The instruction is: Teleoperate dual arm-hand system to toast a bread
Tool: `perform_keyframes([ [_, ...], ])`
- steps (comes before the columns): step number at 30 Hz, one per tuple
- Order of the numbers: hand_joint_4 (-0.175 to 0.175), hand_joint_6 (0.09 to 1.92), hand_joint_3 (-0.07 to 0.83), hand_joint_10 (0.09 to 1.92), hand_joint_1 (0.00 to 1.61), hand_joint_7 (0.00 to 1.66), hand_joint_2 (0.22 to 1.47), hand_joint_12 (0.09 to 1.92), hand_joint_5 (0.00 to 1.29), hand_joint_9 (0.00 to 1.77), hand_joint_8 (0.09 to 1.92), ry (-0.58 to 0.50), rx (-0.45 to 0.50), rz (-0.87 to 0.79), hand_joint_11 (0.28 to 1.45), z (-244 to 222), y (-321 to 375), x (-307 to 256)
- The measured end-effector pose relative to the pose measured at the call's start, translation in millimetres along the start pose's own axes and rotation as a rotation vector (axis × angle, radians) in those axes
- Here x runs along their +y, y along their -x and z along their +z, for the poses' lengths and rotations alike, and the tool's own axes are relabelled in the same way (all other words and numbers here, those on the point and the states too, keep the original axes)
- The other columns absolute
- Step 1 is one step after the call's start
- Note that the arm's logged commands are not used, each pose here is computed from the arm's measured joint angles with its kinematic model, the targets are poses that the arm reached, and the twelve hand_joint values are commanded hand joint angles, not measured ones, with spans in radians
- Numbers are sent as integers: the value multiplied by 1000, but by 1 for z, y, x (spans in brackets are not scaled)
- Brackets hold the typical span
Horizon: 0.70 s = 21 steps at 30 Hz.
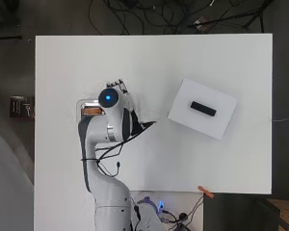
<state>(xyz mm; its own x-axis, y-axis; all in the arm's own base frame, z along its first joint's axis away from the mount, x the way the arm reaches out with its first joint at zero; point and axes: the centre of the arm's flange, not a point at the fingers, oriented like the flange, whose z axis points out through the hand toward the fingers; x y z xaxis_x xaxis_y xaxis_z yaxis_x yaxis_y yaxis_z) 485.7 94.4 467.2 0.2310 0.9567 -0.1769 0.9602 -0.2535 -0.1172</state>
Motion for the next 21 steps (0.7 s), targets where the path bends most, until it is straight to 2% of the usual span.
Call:
perform_keyframes([
  [3,-60,87,-9,87,1,280,1113,87,238,383,87,59,73,175,377,-13,54,13],
  [7,-55,87,-17,87,0,244,1079,87,204,334,87,58,100,383,369,-10,79,24],
  [14,-67,87,-17,87,0,210,1048,87,163,296,87,-66,142,472,363,51,106,52],
  [16,-77,87,-12,87,0,242,1044,87,161,370,87,-84,149,475,383,60,112,56],
  [17,-95,87,-6,87,0,394,1049,87,154,596,87,-82,148,472,481,61,111,56],
  [18,-122,87,-7,552,0,620,1075,453,174,865,458,-86,145,468,592,65,109,54],
  [19,-137,87,-7,1046,0,775,1090,917,182,1004,916,-98,140,463,634,73,108,52],
  [20,-146,87,-5,1364,0,855,1100,1241,185,1065,1224,-114,134,458,638,83,108,51],
  [21,-150,87,-5,1540,7,896,1100,1430,190,1091,1401,-129,130,456,637,94,106,50],
])
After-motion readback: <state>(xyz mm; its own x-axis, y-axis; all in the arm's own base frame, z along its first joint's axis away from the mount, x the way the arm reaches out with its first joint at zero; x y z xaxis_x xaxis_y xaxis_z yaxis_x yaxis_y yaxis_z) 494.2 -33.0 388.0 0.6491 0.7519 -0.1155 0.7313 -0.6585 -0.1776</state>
